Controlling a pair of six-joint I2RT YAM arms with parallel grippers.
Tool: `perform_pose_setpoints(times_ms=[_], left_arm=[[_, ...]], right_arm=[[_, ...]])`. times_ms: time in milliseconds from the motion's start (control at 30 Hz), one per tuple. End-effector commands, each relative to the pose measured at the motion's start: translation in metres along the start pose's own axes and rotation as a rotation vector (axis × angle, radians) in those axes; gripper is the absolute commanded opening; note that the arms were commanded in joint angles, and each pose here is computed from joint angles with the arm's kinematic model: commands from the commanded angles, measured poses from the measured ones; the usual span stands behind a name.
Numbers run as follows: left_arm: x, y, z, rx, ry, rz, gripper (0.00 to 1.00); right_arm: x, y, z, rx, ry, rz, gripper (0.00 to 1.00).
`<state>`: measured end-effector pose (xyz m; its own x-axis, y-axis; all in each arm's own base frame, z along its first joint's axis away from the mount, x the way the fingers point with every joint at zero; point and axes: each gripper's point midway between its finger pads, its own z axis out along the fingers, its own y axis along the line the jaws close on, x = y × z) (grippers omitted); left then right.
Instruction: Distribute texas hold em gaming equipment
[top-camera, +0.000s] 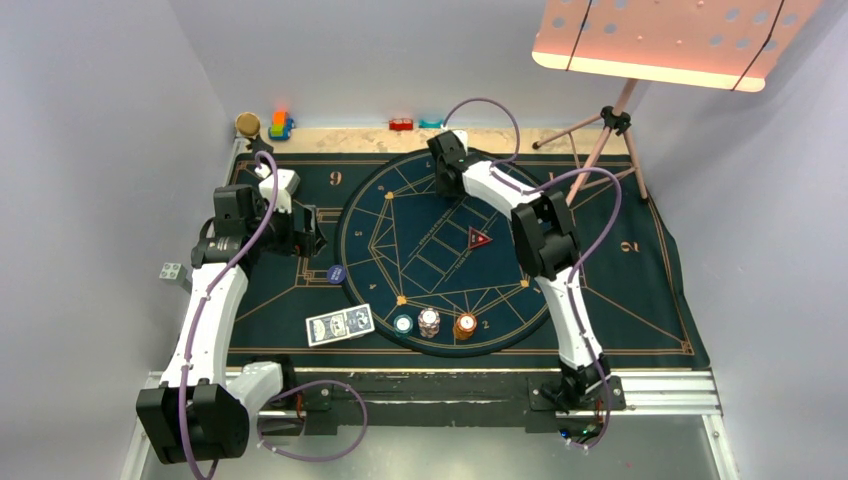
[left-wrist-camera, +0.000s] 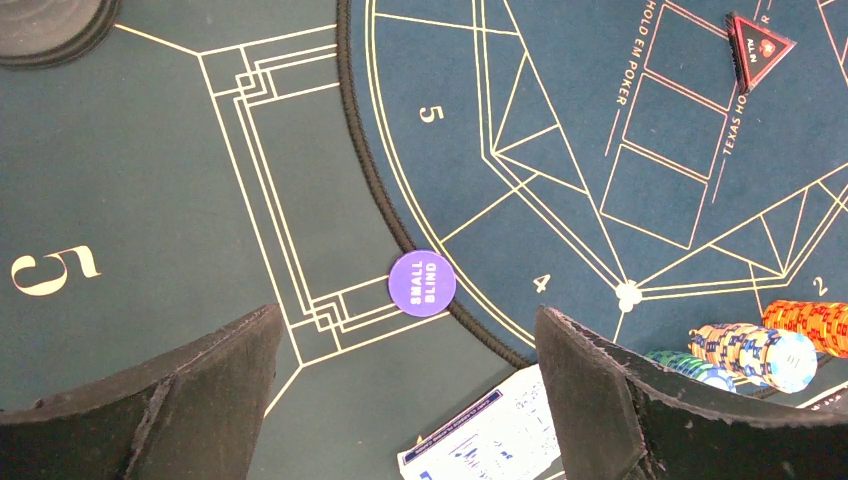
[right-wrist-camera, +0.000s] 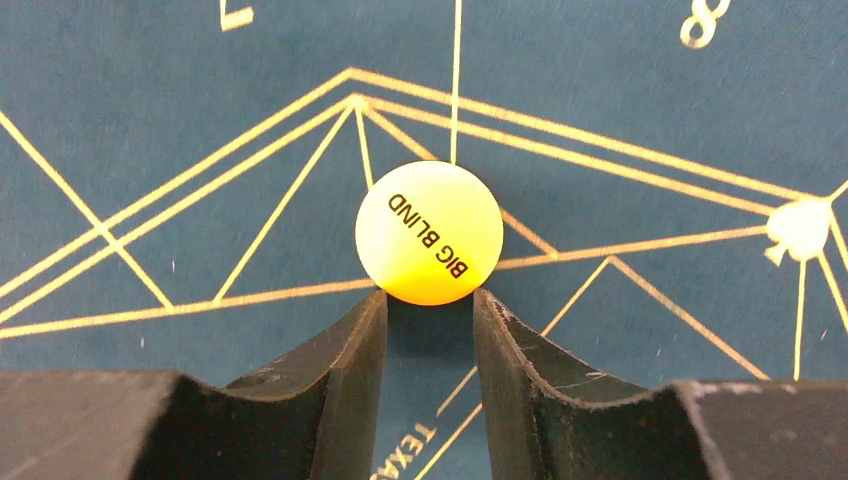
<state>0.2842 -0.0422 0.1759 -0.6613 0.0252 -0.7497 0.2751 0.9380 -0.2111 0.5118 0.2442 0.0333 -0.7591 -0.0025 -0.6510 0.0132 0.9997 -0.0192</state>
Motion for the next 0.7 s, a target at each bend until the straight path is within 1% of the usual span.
perform_pose_setpoints(times_ms=[0,100,167,300,367,400,533,667], left_arm=[[-0.006,0.001,-0.003,0.003,-0.022,0.021,1.0],[-0.006,0.001,-0.003,0.002,-0.021,0.021,1.0],[-0.006,0.001,-0.003,0.004,-0.02,0.02,1.0],[-0.005,-0.001,-0.003,0.014,-0.016,0.019,1.0],[-0.006,-0.002,-0.004,0.016,-0.018,0.021,1.0],[-0.006,-0.002,-0.004,0.015,-0.017,0.021,1.0],[-0.006,-0.003,-0.005,0.019,-0.018,0.024,1.0],[-0.006,-0.004,-0.006,0.021,-0.02,0.026,1.0]], right_arm=[[-0.012,-0.011,0.007,0.032,0.019,-0.022,0.42],[-0.023,-0.008,-0.003,0.012,0.001,-0.023,0.5],[-0.028,-0.011,-0.018,0.002,-0.021,-0.014,0.59],[-0.019,-0.03,-0.048,0.012,-0.044,0.001,0.71],[-0.005,-0.041,-0.056,0.024,-0.039,0.0,0.73],[0.011,-0.049,-0.056,0.045,-0.02,-0.012,0.73],[0.045,-0.061,-0.06,0.05,0.029,-0.026,0.73],[0.064,-0.063,-0.062,0.04,0.049,-0.046,0.73]])
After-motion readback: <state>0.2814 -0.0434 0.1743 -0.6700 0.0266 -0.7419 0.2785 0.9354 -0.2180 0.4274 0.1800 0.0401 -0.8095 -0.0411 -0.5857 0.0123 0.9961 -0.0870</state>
